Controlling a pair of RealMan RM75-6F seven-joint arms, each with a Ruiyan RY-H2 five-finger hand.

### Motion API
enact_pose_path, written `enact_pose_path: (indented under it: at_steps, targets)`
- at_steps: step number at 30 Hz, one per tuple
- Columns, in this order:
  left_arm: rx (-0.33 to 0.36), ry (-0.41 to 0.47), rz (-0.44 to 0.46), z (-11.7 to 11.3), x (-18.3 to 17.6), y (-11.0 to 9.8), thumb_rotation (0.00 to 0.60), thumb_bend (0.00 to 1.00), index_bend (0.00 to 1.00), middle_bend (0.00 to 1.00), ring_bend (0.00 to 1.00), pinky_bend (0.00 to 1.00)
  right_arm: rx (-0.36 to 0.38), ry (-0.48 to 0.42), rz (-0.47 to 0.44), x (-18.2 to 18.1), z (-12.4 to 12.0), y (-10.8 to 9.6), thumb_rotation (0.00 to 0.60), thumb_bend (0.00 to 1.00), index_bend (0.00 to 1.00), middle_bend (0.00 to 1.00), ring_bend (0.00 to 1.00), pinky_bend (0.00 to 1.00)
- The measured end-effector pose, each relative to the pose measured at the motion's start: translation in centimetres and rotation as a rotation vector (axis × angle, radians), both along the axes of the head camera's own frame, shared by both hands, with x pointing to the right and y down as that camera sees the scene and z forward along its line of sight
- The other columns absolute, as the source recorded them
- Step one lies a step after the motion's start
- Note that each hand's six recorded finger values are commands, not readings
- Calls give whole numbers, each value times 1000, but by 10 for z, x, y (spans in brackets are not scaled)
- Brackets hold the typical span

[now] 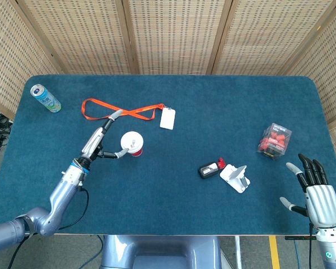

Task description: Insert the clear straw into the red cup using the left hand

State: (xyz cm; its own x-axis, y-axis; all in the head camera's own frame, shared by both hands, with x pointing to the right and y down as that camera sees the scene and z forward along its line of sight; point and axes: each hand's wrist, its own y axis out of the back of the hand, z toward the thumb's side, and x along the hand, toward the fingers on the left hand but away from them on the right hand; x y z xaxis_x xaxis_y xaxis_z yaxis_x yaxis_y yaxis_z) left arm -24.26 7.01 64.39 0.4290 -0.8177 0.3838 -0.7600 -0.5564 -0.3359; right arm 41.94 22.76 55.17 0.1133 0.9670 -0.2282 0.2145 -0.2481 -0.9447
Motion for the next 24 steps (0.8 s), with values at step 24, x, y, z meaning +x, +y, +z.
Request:
enact_pose_path:
  at_steps: [24]
  targets:
    - [280, -964, 121, -55, -139, 119, 600, 229, 0, 0, 0, 0, 15, 56, -11, -7, -7, 4, 600, 61, 173, 0, 0, 0]
